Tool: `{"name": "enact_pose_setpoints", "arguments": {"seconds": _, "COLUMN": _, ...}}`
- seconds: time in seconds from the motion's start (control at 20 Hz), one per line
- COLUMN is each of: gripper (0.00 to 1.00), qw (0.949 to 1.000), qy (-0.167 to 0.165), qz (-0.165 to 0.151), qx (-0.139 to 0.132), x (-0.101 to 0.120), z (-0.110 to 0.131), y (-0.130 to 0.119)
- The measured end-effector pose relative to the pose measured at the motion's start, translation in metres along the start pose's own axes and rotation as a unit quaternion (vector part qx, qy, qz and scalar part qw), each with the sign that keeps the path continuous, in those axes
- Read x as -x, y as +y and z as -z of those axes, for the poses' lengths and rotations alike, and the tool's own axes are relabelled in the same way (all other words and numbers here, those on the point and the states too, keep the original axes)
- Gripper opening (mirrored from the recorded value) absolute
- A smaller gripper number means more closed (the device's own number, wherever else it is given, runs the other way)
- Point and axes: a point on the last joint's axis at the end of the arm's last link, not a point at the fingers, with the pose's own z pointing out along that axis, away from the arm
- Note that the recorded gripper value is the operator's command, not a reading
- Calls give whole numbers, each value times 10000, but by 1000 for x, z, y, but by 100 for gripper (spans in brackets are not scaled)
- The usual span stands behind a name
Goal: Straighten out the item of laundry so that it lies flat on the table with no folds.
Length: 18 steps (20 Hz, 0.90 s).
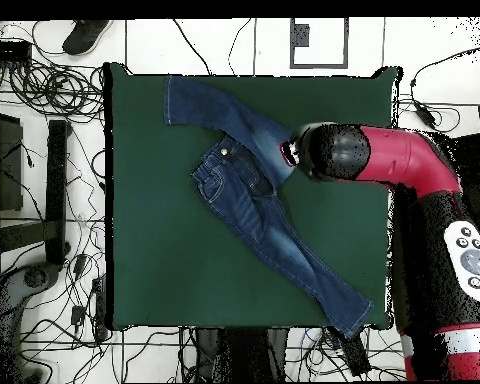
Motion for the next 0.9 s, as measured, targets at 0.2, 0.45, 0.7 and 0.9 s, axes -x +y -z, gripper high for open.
{"name": "enact_pose_setpoints", "arguments": {"seconds": 0.2, "gripper": 0, "qw": 9999, "qy": -96, "qz": 13, "qx": -45, "x": 11, "z": -4, "y": -5}}
{"name": "enact_pose_setpoints", "arguments": {"seconds": 0.45, "gripper": 0, "qw": 9997, "qy": -238, "qz": 50, "qx": -44, "x": 28, "z": -6, "y": -3}}
{"name": "enact_pose_setpoints", "arguments": {"seconds": 0.7, "gripper": 0, "qw": 9992, "qy": -377, "qz": 120, "qx": -17, "x": 47, "z": -6, "y": 4}}
{"name": "enact_pose_setpoints", "arguments": {"seconds": 0.9, "gripper": 0, "qw": 9986, "qy": -492, "qz": 196, "qx": 33, "x": 64, "z": -12, "y": 15}}
